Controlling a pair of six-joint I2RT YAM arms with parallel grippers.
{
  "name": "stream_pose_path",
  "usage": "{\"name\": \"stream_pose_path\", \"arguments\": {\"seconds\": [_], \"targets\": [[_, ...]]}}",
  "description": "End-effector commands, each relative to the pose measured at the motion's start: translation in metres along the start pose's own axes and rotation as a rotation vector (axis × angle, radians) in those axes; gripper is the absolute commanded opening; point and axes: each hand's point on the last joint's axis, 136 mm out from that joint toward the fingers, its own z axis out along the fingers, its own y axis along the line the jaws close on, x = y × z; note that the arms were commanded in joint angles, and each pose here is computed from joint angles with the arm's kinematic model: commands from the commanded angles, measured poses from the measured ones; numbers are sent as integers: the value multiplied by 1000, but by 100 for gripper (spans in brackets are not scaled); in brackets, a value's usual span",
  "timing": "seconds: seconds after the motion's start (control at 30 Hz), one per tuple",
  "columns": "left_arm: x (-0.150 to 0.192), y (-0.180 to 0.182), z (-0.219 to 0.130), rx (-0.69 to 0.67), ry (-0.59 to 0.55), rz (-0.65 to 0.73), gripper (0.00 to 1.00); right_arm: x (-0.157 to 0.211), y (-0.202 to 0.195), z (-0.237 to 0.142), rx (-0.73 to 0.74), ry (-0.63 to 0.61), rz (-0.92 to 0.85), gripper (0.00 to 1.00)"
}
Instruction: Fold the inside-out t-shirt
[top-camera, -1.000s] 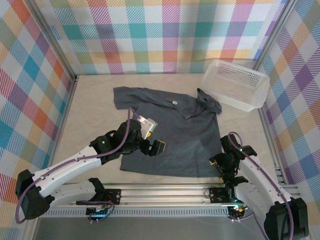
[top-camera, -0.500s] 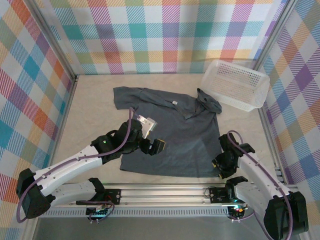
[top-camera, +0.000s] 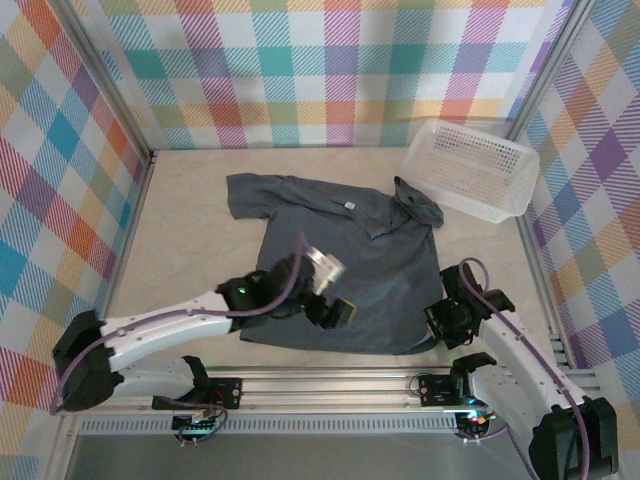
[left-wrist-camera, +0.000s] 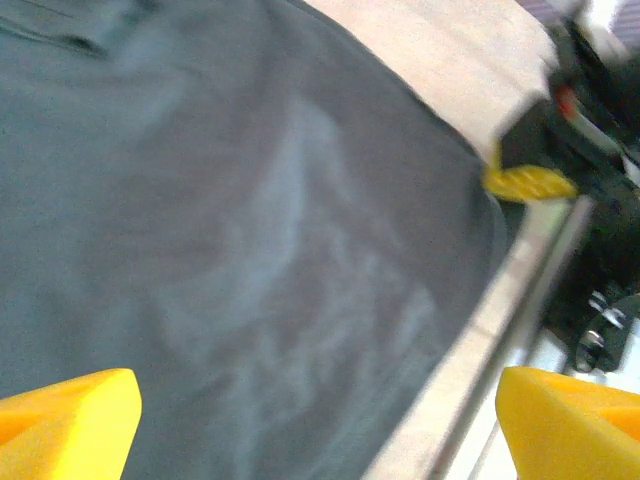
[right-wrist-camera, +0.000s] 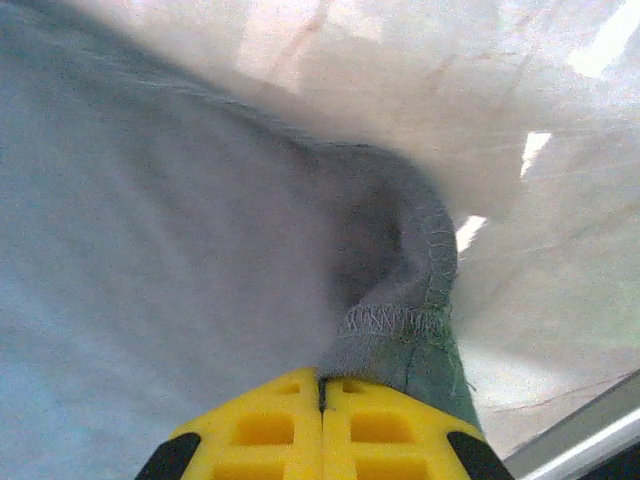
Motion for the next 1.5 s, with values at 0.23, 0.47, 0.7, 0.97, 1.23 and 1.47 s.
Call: {"name": "stream_pose_path", "arguments": {"seconds": [0.23, 0.47, 0.7, 0.97, 1.23, 1.47], "targets": [[15, -54, 101, 82, 90, 153, 98, -5, 40, -42, -171, -44, 62, 0], [30, -57, 138, 73, 140, 204, 99, -6, 44, -49, -192, -54, 44, 0], [43, -22, 139, -100, 177, 226, 92, -9, 51, -51, -191, -69, 18, 0], [42, 10, 121, -148, 177, 153, 79, -11, 49, -52, -187, -82, 3, 0], [79, 62, 97, -328, 293, 259, 79, -18, 51, -69, -210, -131, 2, 0], [72, 83, 62, -382, 273, 219, 57, -35, 52, -88, -187, -234, -44, 0]]}}
